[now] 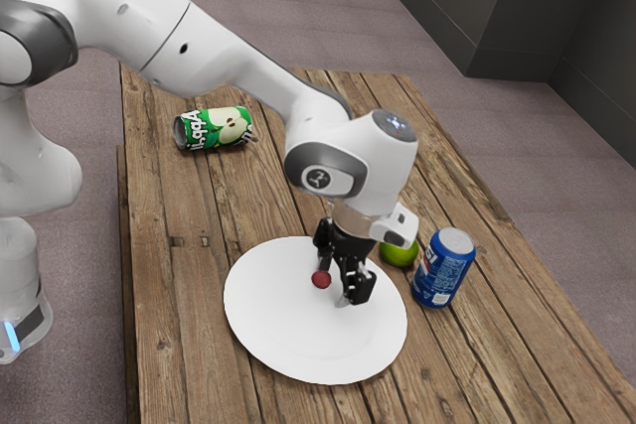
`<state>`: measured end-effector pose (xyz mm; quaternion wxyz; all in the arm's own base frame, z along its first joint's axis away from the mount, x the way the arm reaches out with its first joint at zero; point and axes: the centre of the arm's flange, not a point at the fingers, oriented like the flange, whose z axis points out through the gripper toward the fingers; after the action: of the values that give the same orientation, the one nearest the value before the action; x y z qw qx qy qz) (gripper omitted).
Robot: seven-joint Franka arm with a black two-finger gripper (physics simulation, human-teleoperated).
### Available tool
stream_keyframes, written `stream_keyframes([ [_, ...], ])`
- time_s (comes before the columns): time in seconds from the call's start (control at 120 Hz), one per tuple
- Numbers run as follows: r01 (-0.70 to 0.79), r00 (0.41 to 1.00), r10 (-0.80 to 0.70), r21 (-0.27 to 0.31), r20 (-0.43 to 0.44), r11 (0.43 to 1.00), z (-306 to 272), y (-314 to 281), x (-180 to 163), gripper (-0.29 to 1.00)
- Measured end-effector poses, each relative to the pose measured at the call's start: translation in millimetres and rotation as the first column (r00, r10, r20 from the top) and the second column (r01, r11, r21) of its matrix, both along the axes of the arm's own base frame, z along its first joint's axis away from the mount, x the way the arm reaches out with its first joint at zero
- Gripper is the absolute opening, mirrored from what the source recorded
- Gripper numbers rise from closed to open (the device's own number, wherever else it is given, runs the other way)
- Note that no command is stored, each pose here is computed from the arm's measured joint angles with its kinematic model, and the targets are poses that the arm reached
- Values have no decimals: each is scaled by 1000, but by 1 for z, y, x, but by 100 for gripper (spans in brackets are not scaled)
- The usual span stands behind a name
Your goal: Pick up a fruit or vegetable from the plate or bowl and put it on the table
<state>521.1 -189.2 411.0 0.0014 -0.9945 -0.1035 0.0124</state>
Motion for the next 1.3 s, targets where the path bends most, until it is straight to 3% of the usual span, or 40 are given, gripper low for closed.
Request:
stream_keyframes([
  [0.333,-13,1000,13,3,-7,1000,-2,-3,-3,50],
  [0.892,-19,1000,19,12,-19,1000,-1,-4,-4,17],
  [1.05,-18,1000,18,18,-24,1000,1,-3,-3,16],
  [1.3,-33,998,31,-25,-51,999,38,49,-5,11],
])
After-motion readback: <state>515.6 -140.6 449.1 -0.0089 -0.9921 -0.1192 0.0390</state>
